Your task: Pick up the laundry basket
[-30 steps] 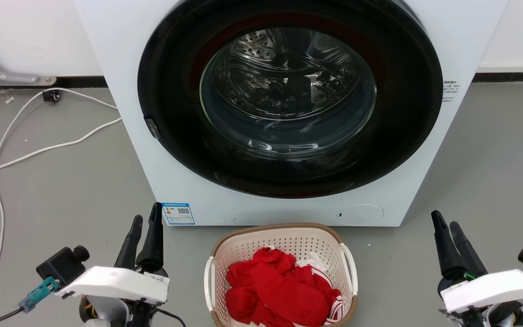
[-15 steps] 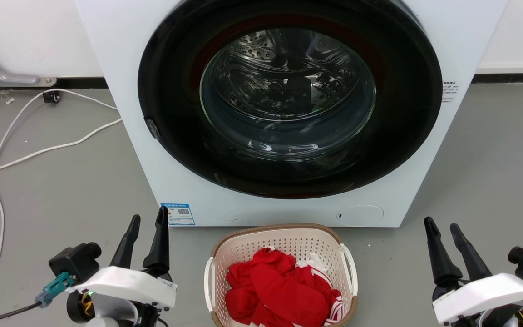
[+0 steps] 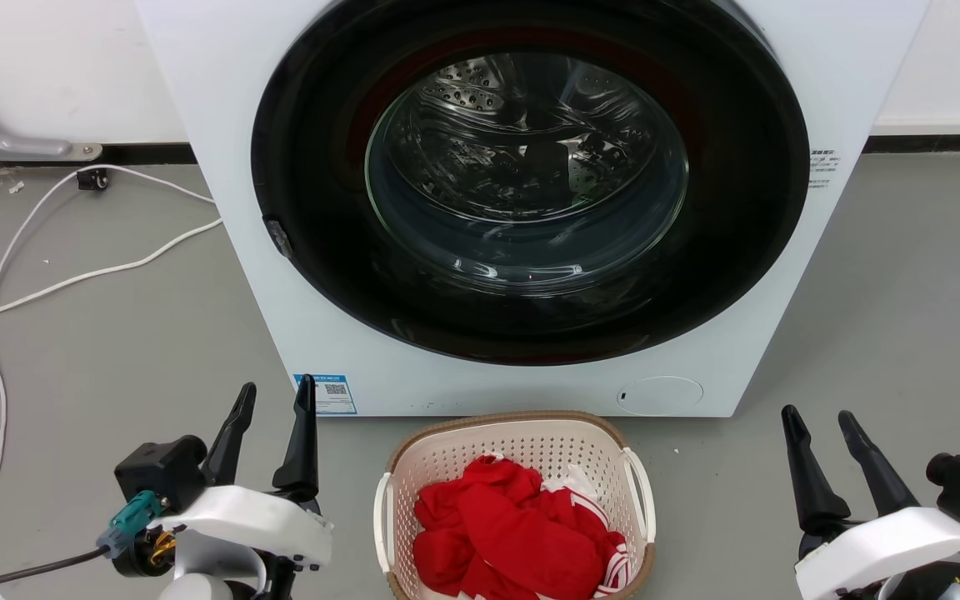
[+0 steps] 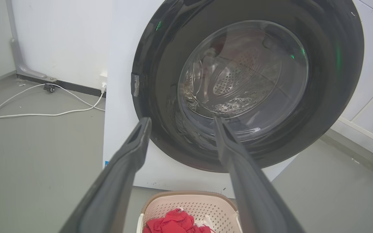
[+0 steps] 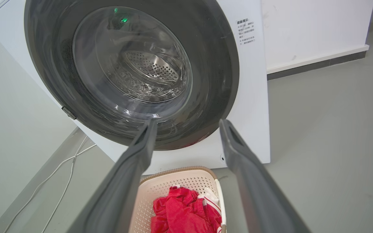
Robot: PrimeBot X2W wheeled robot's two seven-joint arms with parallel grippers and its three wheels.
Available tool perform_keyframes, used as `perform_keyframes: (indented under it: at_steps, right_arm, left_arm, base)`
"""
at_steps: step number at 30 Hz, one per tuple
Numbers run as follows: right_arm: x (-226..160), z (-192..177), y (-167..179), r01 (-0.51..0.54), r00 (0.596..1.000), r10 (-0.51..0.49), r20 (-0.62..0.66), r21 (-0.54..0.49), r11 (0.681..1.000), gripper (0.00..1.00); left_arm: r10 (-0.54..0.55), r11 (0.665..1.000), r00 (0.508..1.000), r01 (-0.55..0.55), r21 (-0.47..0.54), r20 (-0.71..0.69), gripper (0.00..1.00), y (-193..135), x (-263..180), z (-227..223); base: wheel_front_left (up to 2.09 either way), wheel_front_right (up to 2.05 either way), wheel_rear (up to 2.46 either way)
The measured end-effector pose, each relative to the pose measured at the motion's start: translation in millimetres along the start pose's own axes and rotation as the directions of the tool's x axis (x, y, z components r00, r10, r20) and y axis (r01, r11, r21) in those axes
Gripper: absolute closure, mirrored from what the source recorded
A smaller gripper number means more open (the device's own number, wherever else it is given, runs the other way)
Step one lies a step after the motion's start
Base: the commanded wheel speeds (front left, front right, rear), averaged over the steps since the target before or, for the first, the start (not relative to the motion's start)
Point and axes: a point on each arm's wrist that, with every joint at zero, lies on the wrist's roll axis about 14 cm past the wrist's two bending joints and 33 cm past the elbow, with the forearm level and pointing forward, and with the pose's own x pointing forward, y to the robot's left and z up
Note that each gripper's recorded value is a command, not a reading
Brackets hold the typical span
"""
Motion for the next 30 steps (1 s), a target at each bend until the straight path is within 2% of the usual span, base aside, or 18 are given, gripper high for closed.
perform_keyframes:
  at_steps: [16, 30]
  right_arm:
    - [-4, 5, 0, 0.006, 1.0, -0.006, 0.003, -0.161, 0.987, 0.0]
    - [-7, 6, 1, 0.008, 1.0, -0.008, 0.002, -0.275, 0.961, 0.0]
  left_arm:
    - [-0.028, 0.985, 1.0, 0.027, 0.168, 0.0, 0.0, -4, 0, -3]
    - [-0.063, 0.961, 0.998, 0.058, 0.271, 0.012, 0.0, -11, 2, -3]
  base:
    - [0.0, 0.0, 0.0]
    - [0.0, 0.0, 0.0]
